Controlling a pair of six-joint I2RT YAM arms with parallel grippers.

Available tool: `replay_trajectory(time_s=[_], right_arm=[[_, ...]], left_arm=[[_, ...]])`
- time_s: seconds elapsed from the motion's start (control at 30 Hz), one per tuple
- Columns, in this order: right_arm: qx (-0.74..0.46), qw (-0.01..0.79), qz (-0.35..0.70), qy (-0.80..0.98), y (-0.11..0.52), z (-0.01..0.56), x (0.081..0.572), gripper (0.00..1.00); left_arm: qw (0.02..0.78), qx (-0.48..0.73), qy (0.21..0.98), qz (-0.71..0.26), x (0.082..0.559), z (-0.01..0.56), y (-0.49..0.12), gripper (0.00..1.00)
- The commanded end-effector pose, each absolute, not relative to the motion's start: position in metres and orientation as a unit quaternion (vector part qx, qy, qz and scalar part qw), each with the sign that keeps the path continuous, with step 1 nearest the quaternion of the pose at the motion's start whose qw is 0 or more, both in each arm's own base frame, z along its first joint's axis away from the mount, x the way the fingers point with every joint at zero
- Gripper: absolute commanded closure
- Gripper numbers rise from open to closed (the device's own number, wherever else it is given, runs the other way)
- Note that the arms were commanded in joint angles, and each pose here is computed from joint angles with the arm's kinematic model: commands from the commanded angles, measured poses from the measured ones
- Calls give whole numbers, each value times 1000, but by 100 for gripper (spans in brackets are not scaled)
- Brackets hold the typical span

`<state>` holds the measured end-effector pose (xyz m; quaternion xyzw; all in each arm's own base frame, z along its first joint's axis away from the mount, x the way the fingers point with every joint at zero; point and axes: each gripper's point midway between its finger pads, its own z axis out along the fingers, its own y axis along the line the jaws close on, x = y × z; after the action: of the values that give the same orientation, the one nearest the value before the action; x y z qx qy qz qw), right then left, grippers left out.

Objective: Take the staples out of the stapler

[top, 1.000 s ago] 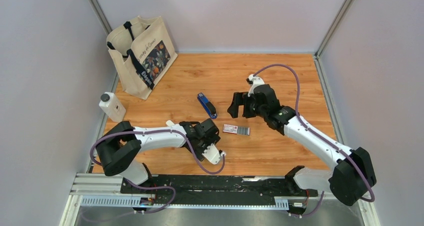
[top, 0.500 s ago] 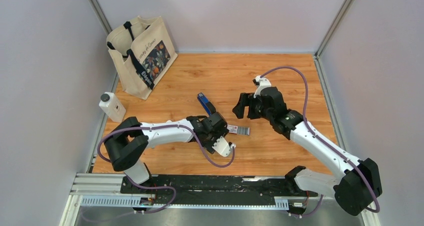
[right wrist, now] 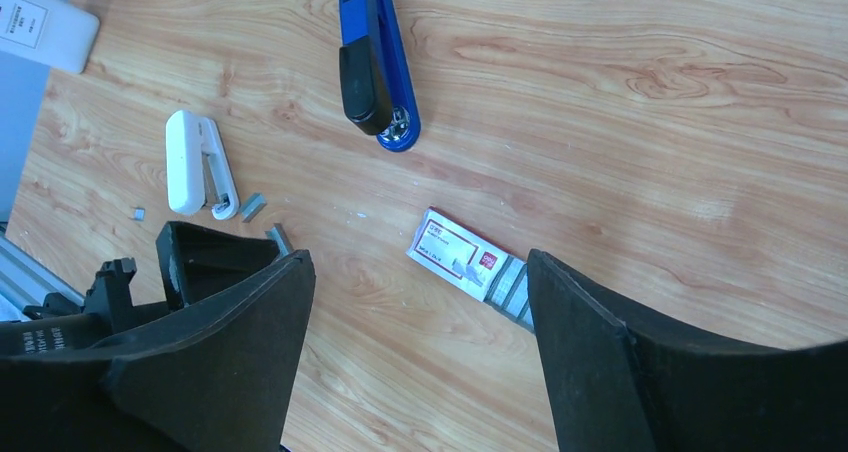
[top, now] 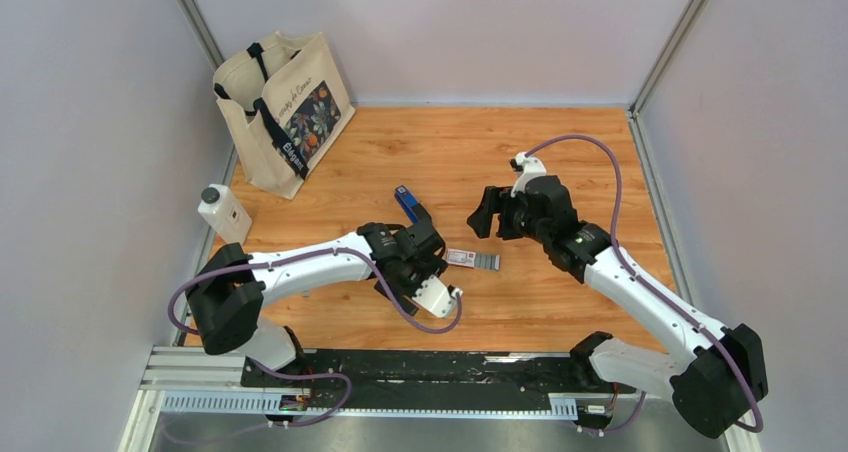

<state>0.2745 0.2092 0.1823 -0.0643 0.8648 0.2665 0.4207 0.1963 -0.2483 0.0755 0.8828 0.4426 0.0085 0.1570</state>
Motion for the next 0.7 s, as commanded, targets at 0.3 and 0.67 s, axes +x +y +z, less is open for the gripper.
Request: replay_trajectory(time_s=[0.3, 0.67], right_arm=[[-62, 435, 290, 850, 212, 198, 274, 27], [-63, 434, 297, 848, 210, 199, 275, 29]], left_arm=[[98, 907, 409, -15, 183, 35, -236, 18], [117, 895, 430, -7, 201, 33, -237, 22]])
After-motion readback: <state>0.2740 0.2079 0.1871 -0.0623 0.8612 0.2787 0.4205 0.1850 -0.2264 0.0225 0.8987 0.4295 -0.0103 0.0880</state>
